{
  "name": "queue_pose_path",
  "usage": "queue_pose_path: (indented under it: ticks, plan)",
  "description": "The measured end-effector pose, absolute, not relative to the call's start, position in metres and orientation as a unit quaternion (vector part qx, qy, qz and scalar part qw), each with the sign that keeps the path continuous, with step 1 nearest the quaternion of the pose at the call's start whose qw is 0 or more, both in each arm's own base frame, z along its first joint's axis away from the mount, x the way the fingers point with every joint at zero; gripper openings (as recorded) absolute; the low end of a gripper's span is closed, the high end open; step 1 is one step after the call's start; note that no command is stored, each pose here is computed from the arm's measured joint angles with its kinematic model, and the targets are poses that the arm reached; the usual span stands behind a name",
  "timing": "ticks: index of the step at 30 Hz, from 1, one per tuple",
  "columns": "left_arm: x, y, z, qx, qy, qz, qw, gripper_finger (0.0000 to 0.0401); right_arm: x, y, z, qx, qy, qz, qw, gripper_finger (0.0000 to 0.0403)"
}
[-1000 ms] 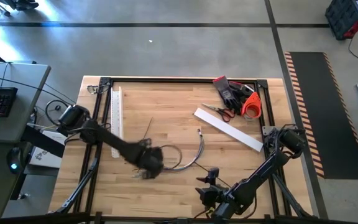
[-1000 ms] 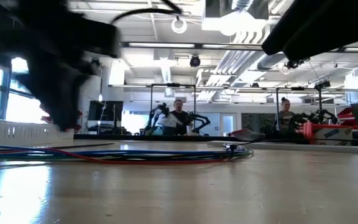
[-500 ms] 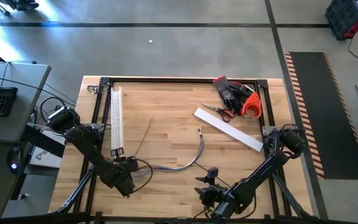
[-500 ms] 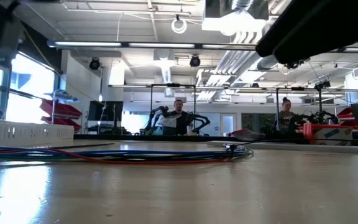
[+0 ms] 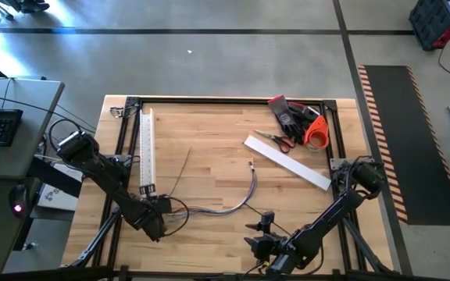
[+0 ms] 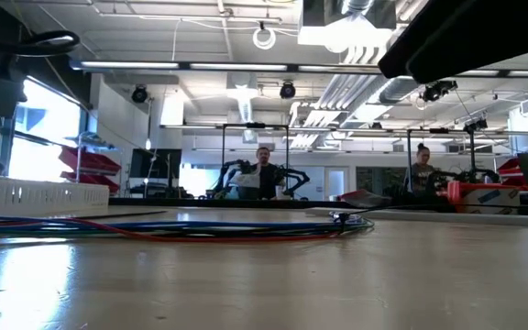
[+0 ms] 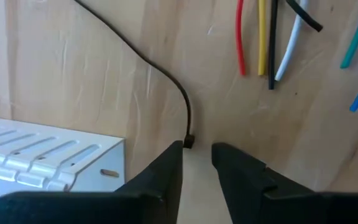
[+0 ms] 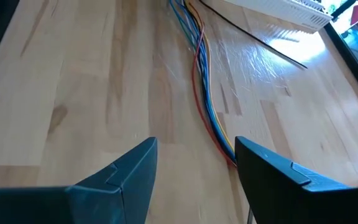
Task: Ziptie cables
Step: Wrap the zip tie on the cable
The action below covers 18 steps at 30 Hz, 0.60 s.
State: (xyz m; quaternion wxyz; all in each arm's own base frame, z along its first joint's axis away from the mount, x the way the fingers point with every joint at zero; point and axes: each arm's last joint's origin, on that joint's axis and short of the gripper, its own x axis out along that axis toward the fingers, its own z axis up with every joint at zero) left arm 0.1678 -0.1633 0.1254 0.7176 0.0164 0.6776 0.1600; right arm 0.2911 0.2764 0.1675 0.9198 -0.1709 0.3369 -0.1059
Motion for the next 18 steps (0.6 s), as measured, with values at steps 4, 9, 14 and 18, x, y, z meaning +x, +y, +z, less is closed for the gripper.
queue_pose_path:
  ticks: [4, 9, 14, 18]
  plan:
    - [0.169, -0.163, 0.124, 0.013, 0.677, 0.153, 0.72, 0.0044, 0.292, 0.277, 0.168, -0.167, 0.333, -0.105, 0.922, 0.02]
    - [0.175, -0.167, 0.127, 0.02, 0.669, 0.137, 0.73, 0.0004, 0.292, 0.277, 0.168, -0.166, 0.333, -0.105, 0.922, 0.02]
    - [0.19, -0.178, 0.138, 0.019, 0.629, 0.127, 0.766, 0.0001, 0.292, 0.277, 0.168, -0.166, 0.333, -0.105, 0.922, 0.02]
    - [0.201, -0.185, 0.149, 0.032, 0.585, 0.114, 0.802, 0.0, 0.292, 0.277, 0.168, -0.166, 0.333, -0.105, 0.922, 0.02]
